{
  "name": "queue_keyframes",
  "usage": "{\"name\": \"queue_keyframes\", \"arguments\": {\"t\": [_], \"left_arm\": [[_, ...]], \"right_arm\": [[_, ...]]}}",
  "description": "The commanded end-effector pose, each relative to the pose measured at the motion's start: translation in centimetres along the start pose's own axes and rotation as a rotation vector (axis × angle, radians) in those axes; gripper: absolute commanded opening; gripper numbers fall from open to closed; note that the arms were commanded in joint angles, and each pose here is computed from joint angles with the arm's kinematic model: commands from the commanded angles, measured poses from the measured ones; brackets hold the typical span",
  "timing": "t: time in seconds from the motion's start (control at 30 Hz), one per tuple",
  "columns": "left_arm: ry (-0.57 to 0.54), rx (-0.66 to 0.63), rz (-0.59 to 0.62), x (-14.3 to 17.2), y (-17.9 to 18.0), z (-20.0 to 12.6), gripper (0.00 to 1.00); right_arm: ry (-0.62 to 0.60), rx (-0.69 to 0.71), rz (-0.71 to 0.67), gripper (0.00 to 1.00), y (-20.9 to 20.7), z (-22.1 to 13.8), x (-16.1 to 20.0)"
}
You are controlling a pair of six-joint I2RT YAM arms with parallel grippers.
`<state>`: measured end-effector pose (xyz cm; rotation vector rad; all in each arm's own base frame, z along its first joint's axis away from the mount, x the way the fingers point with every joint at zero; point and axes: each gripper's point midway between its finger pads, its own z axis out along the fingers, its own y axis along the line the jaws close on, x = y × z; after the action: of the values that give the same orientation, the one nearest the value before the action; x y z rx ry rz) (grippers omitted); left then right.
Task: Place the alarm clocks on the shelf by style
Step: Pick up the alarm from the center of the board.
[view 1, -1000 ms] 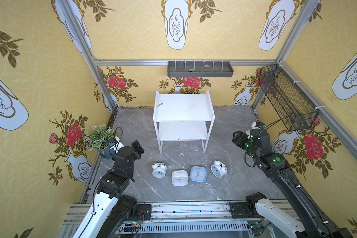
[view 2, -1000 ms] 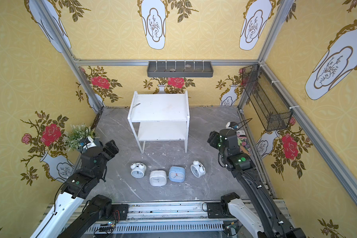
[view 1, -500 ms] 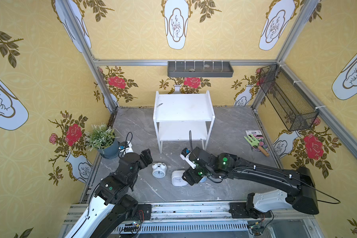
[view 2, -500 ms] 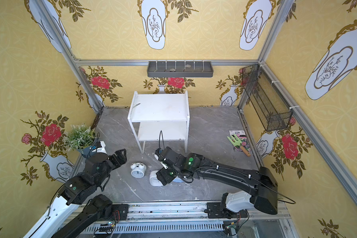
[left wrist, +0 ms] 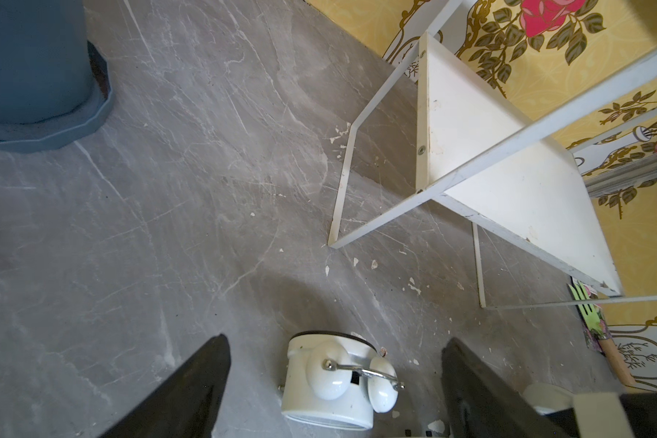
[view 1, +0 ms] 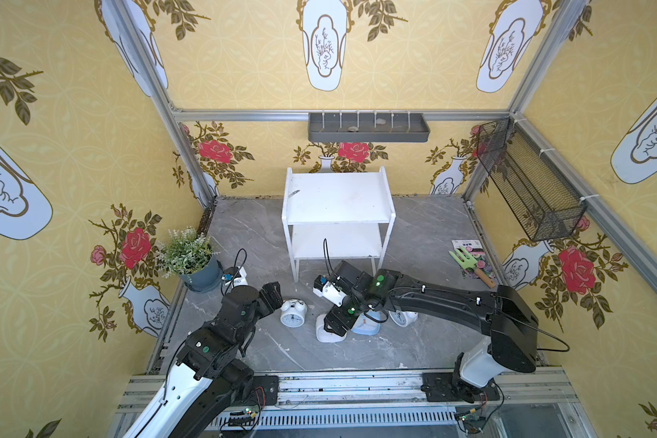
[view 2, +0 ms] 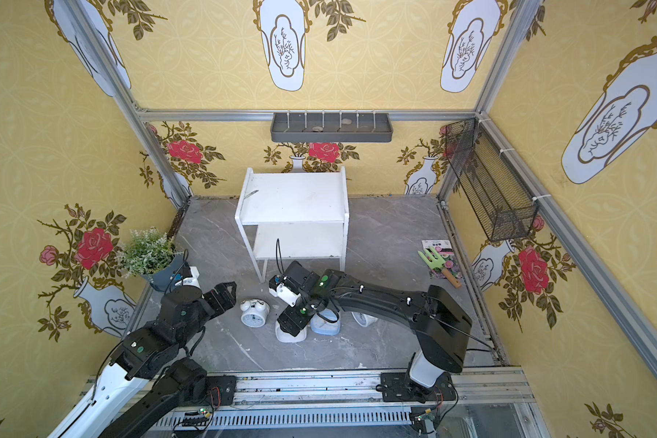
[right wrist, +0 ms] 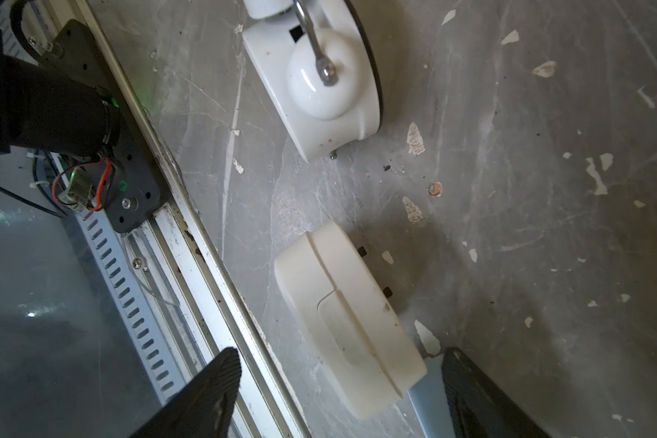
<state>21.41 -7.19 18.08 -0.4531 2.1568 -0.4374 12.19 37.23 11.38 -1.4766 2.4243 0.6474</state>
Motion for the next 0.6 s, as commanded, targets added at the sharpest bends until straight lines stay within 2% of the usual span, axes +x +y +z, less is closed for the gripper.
{"name": "queue_keyframes", "arguments": {"t": [0.0,0.37,0.57], "left_arm": [[0.004,0.013,-0.01,0.0,-0.3,0.1,0.91],[0.013,0.056,-0.006,0.3,-1.0,0.3,0.9],[0.011,0.065,-0.004,0.3,-1.1,0.2,0.9]], "right_arm": [[-0.01,-0.01,-0.044,0.85,0.0,0.3,-0.5],[-0.016,-0.03,-0.035,0.81,-0.6,1.8,-0.6],[-0.005,-0.047,-0.03,0.74,-0.3,2.2,-0.3]]}}
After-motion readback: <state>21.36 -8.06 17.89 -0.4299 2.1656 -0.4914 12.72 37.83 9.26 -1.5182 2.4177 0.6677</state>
